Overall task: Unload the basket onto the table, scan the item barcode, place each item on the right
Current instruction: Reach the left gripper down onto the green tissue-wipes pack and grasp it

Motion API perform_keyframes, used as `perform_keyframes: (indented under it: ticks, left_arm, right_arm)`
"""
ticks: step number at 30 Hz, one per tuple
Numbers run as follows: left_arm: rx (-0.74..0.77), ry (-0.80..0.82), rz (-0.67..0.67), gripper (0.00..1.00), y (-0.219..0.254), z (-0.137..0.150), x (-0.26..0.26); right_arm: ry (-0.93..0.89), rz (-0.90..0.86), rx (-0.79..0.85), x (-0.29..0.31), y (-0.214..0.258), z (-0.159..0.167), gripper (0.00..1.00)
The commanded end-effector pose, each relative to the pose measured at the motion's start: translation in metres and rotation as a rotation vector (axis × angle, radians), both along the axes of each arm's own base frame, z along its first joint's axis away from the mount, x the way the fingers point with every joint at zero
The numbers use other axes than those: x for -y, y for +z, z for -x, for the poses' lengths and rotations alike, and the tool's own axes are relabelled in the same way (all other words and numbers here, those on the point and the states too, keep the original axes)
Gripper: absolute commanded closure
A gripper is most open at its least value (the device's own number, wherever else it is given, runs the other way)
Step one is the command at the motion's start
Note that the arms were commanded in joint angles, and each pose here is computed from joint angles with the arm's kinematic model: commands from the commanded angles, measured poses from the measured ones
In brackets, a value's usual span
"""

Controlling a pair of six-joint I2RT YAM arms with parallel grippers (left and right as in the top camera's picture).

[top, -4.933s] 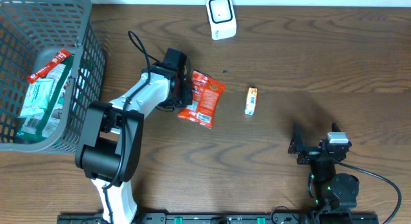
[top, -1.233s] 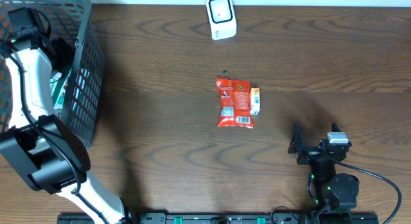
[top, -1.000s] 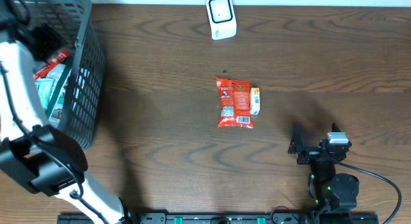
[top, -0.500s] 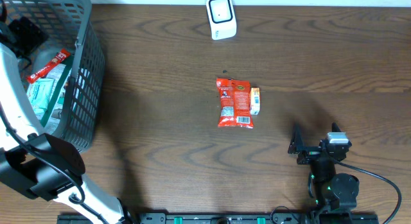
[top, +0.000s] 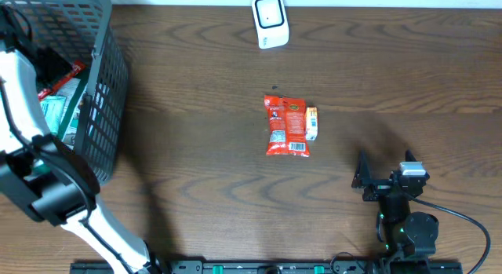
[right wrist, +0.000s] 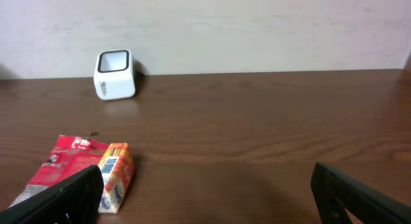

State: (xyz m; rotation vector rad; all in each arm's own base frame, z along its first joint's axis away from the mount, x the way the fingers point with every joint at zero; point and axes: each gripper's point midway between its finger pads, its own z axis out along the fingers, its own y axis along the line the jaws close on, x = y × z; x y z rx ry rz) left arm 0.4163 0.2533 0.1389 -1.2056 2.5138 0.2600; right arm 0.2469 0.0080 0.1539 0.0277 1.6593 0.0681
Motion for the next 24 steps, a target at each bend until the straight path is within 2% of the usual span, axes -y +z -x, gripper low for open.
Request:
perform_keyframes:
  ticks: [1, 9, 24]
  left_arm:
    - [-0.090, -0.011, -0.004, 0.09, -0.027, 0.008, -0.004]
    - [-0.265, -0.012, -0.031, 0.09, -0.074, 0.024, -0.015]
    - [-0.338, 0.002, -0.071, 0.11, -0.093, 0.042, -0.019]
  right_arm:
    - [-0.005, 0.011, -0.001, 0.002, -0.001, 0.000, 0.01]
    - [-0.005, 0.011, -0.001, 0.002, -0.001, 0.000, 0.01]
    - [-0.005, 0.011, -0.001, 0.002, -0.001, 0.000, 0.01]
